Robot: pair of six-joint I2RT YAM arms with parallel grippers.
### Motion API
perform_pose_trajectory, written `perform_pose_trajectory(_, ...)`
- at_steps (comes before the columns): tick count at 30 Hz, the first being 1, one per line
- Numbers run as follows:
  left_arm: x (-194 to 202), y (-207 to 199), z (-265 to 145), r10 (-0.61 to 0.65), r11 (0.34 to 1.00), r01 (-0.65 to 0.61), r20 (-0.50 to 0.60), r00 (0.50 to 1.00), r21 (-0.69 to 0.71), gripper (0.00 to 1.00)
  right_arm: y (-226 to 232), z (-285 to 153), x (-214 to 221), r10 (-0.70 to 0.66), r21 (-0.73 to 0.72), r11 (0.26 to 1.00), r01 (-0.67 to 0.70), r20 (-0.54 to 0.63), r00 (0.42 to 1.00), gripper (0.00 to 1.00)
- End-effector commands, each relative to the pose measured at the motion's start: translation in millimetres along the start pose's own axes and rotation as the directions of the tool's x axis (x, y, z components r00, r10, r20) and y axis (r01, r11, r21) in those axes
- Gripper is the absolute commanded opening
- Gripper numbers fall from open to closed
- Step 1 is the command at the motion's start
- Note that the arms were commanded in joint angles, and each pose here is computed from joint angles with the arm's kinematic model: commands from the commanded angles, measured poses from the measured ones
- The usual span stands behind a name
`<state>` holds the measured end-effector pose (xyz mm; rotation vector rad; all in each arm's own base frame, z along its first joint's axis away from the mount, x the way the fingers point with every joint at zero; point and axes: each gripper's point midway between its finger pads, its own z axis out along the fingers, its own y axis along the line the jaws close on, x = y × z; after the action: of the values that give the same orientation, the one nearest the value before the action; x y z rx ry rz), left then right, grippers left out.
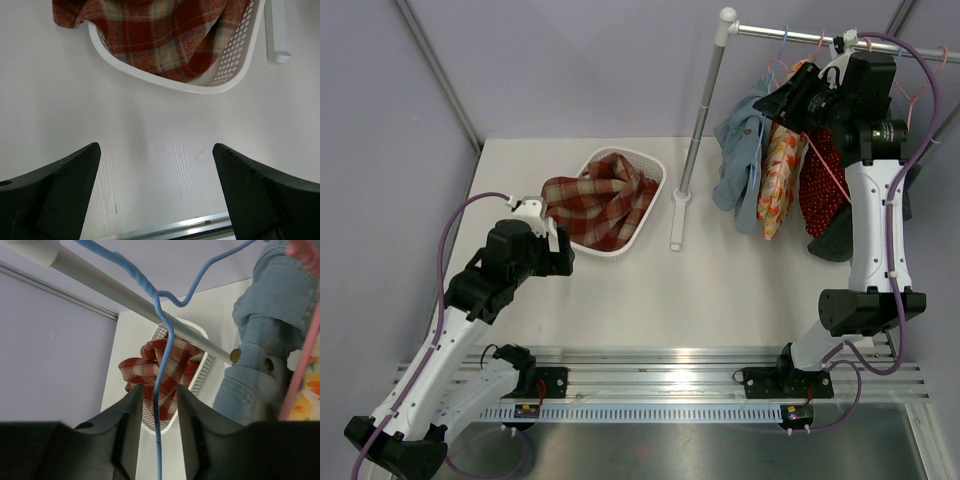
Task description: Remove the skirt from the hanger
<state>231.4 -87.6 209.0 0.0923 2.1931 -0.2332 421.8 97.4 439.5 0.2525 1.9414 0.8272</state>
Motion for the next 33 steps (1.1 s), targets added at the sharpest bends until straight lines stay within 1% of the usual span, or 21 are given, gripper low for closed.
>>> perform_pose_trajectory(1, -13.6, -2.4, -1.5, 0.003, 1.0, -0.003, 0.043, 0.999, 0.004, 0.99, 35.3, 2.8, -10.3, -0.043, -0.125, 0.991, 0.048, 0.041, 0.998, 0.39)
perform_pose_trajectory(3, -16.4, -3.7, -1.2, 0.004, 1.0, -0.004, 0.048, 0.999, 0.008, 0.99, 37.0, 0.8, -10.6, -0.053, -0.127, 0.99, 0.058, 0.046, 0.998, 0.28)
perform_pose_trajectory(5, -25.8, -10.0, -1.4, -0.011, 0.999, 0.009, 0.066, 0.998, 0.031, 0.99, 36.4, -1.3, -10.7, -0.067, -0.117, 0.99, 0.073, 0.052, 0.996, 0.08)
perform_pose_trajectory(6, -33.2, -15.4, -1.1, -0.022, 0.999, 0.017, 0.084, 0.996, 0.051, 0.99, 34.3, -0.9, -9.0, -0.067, -0.11, 0.991, 0.072, 0.045, 0.997, 0.01)
perform_pose_trajectory(7, -37.9, -23.7, 2.6, -0.037, 0.996, 0.031, 0.08, 0.996, 0.079, 0.99, 34.6, -1.6, -8.7, -0.071, -0.111, 0.991, 0.075, 0.045, 0.996, 0.0)
perform_pose_trajectory(8, -45.0, -35.0, 1.8, -0.038, 0.993, 0.027, 0.093, 0.995, 0.112, 0.99, 33.7, -2.2, -8.3, -0.078, -0.109, 0.991, 0.082, 0.044, 0.996, 0.0)
perform_pose_trajectory(9, -66.8, -46.7, -1.1, -0.05, 0.989, 0.027, 0.151, 0.987, 0.149, 0.99, 35.3, -3.7, -8.3, -0.082, -0.112, 0.99, 0.087, 0.046, 0.996, 0.0)
perform_pose_trajectory(11, -85.1, -73.8, 4.3, -0.03, 0.978, -0.009, 0.182, 0.983, 0.208, 0.99, 39.1, -7.6, -8.3, -0.09, -0.125, 0.987, 0.096, 0.052, 0.995, 0.0)
perform_pose_trajectory(12, -115.8, -89.4, -1.9, -0.046, 0.967, -0.022, 0.261, 0.964, 0.252, 0.99, 41.7, -9.6, -9.3, -0.096, -0.132, 0.986, 0.103, 0.056, 0.994, 0.0)
perform_pose_trajectory(13, -126.8, -107.6, -3.6, -0.028, 0.945, -0.068, 0.286, 0.958, 0.319, 0.99, 47.0, -12.8, -10.8, -0.1, -0.148, 0.983, 0.107, 0.056, 0.993, 0.0)
perform_pose_trajectory(14, -130.5, -125.4, 8.2, -0.012, 0.923, -0.095, 0.275, 0.961, 0.372, 0.99, 50.3, -15.0, -12.9, -0.102, -0.153, 0.982, 0.11, 0.059, 0.993, 0.0)
perform_pose_trajectory(15, -155.5, -143.5, 2.5, -0.038, 0.891, -0.126, 0.348, 0.937, 0.437, 0.99, 50.3, -16.3, -11.1, -0.096, -0.148, 0.984, 0.102, 0.044, 0.994, 0.0)
perform_pose_trajectory(16, -166.2, -166.6, -6.5, -0.04, 0.829, -0.175, 0.368, 0.929, 0.531, 0.99, 57.5, -20.9, -17.0, -0.108, -0.16, 0.98, 0.116, 0.058, 0.992, 0.0)
perform_pose_trajectory(17, -170.2, -182.5, 0.0, -0.035, 0.794, -0.199, 0.369, 0.929, 0.574, 0.99, 59.3, -22.2, -18.2, -0.11, -0.162, 0.98, 0.118, 0.058, 0.992, 0.0)
perform_pose_trajectory(19, -198.7, -209.8, -12.7, -0.062, 0.722, -0.271, 0.449, 0.891, 0.637, 0.99, 67.7, -31.0, -22.6, -0.119, -0.175, 0.976, 0.13, 0.071, 0.99, 0.0)
perform_pose_trajectory(24, -214.6, -257.0, 16.9, -0.057, 0.633, -0.316, 0.45, 0.891, 0.707, 0.99, 93.0, -52.3, -28.7, -0.103, -0.243, 0.962, 0.126, 0.105, 0.989, 0.0)
perform_pose_trajectory(26, -213.7, -272.7, 15.7, -0.08, 0.58, -0.31, 0.432, 0.899, 0.753, 0.99, 99.1, -60.5, -29.2, -0.1, -0.258, 0.958, 0.128, 0.117, 0.988, 0.0)
perform_pose_trajectory(27, -217.0, -280.3, 11.8, -0.098, 0.55, -0.323, 0.444, 0.891, 0.77, 0.99, 101.4, -62.9, -30.4, -0.102, -0.266, 0.955, 0.133, 0.126, 0.987, 0.0)
perform_pose_trajectory(28, -210.1, -288.7, 15.3, -0.096, 0.522, -0.317, 0.424, 0.901, 0.792, 0.99, 101.8, -65.1, -28.7, -0.1, -0.267, 0.955, 0.13, 0.124, 0.987, 0.0)
perform_pose_trajectory(29, -207.7, -300.5, 9.3, -0.099, 0.489, -0.337, 0.435, 0.895, 0.804, 0.99, 103.9, -66.9, -27.7, -0.096, -0.275, 0.953, 0.127, 0.123, 0.988, 0.0)
perform_pose_trajectory(33, -195.7, -325.0, 21.3, -0.072, 0.495, -0.36, 0.45, 0.89, 0.791, 0.99, 110.1, -76.4, -23.6, -0.089, -0.297, 0.947, 0.121, 0.12, 0.989, 0.0)
